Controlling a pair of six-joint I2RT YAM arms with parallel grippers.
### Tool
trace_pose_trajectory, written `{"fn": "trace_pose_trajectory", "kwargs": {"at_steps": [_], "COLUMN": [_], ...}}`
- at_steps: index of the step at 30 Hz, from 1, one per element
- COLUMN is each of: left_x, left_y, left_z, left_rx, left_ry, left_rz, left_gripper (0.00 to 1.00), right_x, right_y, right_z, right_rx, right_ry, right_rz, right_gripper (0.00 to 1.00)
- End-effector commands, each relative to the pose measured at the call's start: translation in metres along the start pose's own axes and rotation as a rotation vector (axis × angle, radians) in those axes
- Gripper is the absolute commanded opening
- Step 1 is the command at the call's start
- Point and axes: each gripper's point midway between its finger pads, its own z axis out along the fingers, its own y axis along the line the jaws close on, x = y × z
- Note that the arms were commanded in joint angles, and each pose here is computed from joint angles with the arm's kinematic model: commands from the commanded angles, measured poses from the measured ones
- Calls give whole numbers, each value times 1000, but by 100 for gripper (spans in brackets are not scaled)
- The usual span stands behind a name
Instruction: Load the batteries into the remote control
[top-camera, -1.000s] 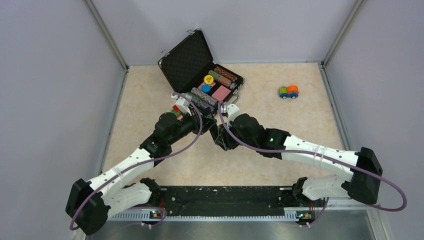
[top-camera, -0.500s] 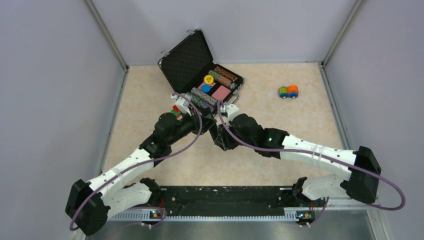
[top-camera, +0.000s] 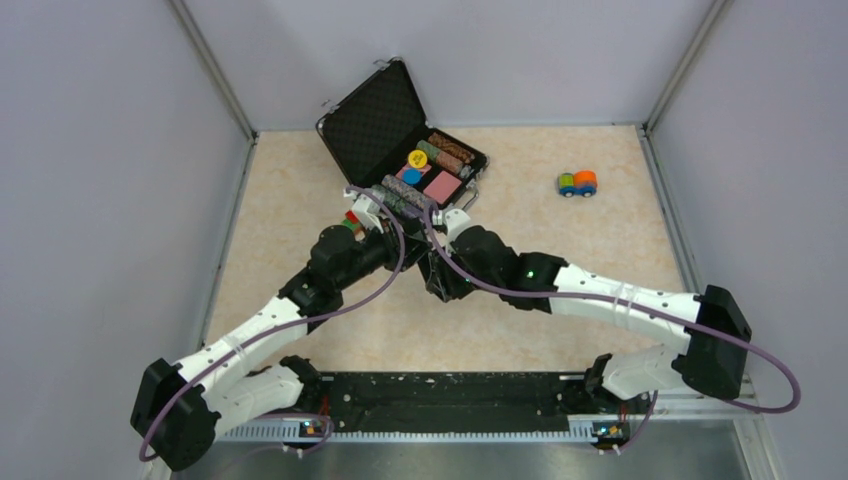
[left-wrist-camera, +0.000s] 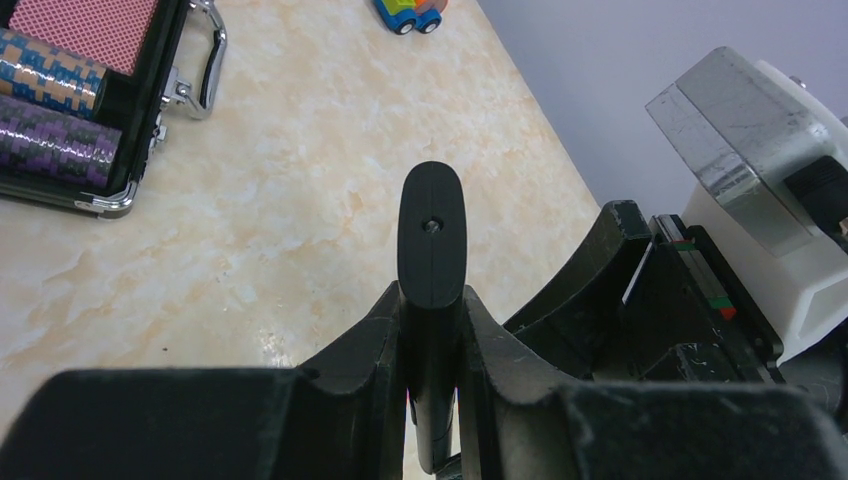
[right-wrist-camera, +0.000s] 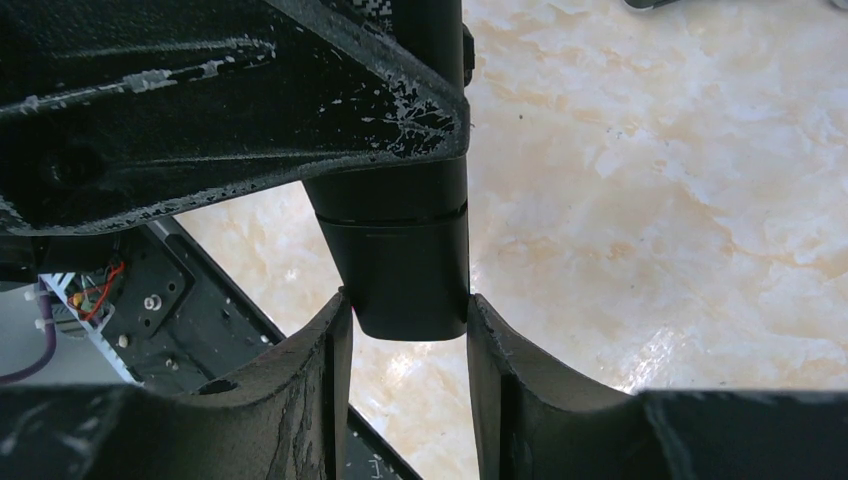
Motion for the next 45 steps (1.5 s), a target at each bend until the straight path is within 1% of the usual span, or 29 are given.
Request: {"fn": "trace_pose_trajectory", "kwargs": {"at_steps": [1, 8, 13, 20, 25, 31, 34, 45], "left_x": [-13, -17, -15, -16, -20, -23, -25, -25], "left_y": [-25, -31, -38, -43, -46, -45, -45, -42], "left_z": [-1, 2, 4, 6, 6, 4, 4, 3], "left_rx": [78, 63, 67, 76, 102, 116, 126, 128], "left_ry": [-3, 29, 80, 119, 167, 216, 227, 238], "left_rz": [-22, -115, -163, -218, -273, -331, -363, -384], "left_gripper": [0, 0, 0, 0, 0, 0, 0, 0], "right_x": [-32, -34, -35, -40, -42, -42, -42, -43], "right_y": [11, 8, 7, 7, 9, 10, 11, 12], "right_z": [-5, -4, -4, -7, -10, -14, -15, -19], "right_rx": [5, 31, 44, 63, 64, 46, 42, 13], "right_ry": [-82, -75, -71, -65, -45, -10, 10, 48], "right_rz": [18, 41, 64, 83, 90, 120, 134, 206], "right_gripper": [24, 28, 33, 38, 41, 46, 47, 46]}}
